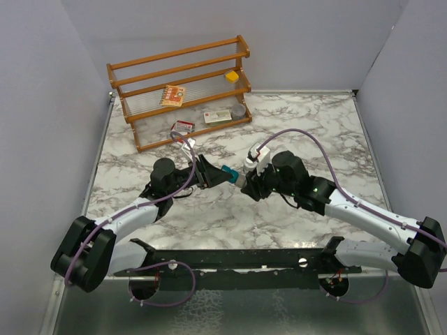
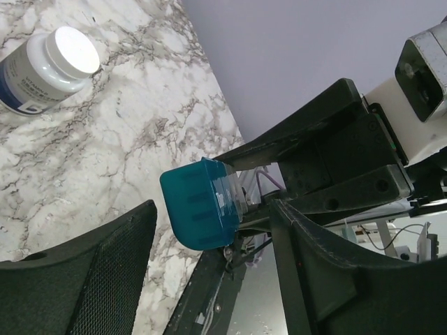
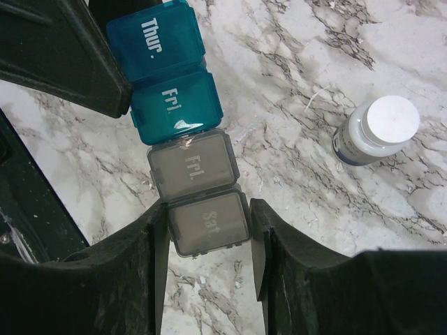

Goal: Sort the pills into containers

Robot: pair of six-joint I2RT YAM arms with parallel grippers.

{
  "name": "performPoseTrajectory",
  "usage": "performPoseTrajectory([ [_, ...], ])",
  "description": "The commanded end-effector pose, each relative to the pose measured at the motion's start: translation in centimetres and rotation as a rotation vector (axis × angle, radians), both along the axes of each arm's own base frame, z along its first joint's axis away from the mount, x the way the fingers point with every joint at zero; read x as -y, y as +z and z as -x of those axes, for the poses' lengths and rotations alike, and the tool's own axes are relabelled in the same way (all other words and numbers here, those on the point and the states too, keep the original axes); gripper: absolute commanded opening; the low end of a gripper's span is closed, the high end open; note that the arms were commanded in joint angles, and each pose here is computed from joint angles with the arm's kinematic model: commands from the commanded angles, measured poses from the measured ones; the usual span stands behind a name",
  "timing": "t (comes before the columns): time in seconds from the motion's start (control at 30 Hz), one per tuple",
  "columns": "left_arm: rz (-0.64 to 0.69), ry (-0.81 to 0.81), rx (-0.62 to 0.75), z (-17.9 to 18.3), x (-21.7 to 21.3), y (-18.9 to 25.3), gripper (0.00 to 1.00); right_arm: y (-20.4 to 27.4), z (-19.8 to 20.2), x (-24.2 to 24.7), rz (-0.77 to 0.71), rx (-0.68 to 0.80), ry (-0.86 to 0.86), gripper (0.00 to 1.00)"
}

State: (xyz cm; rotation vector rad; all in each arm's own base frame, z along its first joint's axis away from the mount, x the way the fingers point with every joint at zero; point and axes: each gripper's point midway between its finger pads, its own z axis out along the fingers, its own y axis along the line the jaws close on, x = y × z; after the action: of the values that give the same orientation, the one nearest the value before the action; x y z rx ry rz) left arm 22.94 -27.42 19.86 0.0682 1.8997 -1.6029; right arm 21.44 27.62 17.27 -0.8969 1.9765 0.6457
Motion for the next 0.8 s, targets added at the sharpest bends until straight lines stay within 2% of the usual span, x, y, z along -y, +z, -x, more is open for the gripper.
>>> performPoseTrajectory([
  [0.0, 0.050, -0.059, 0.021, 0.7, 0.5, 1.6, 0.67, 1.0, 0.3, -0.6, -0.010, 0.018, 0.045, 0.01],
  [0.23, 0.056, -0.060, 0.006, 0.7, 0.6, 1.4, 0.61, 0.8, 0.5, -0.5, 0.008, 0.004, 0.044, 0.01],
  [0.47, 0.047, -0.066, -0.024, 0.4, 0.8, 0.6, 0.49, 0.5, 0.7, -0.2, 0.011, -0.006, 0.033, 0.01],
  [0.6, 0.041, -0.070, -0.030, 0.4, 0.9, 0.3, 0.49, 0.4, 0.7, -0.4, 0.018, -0.008, 0.036, 0.01],
  [0.77, 0.034, -0.066, -0.034, 0.3, 0.8, -0.1, 0.54, 0.6, 0.6, -0.8, 0.018, -0.003, 0.042, 0.01],
])
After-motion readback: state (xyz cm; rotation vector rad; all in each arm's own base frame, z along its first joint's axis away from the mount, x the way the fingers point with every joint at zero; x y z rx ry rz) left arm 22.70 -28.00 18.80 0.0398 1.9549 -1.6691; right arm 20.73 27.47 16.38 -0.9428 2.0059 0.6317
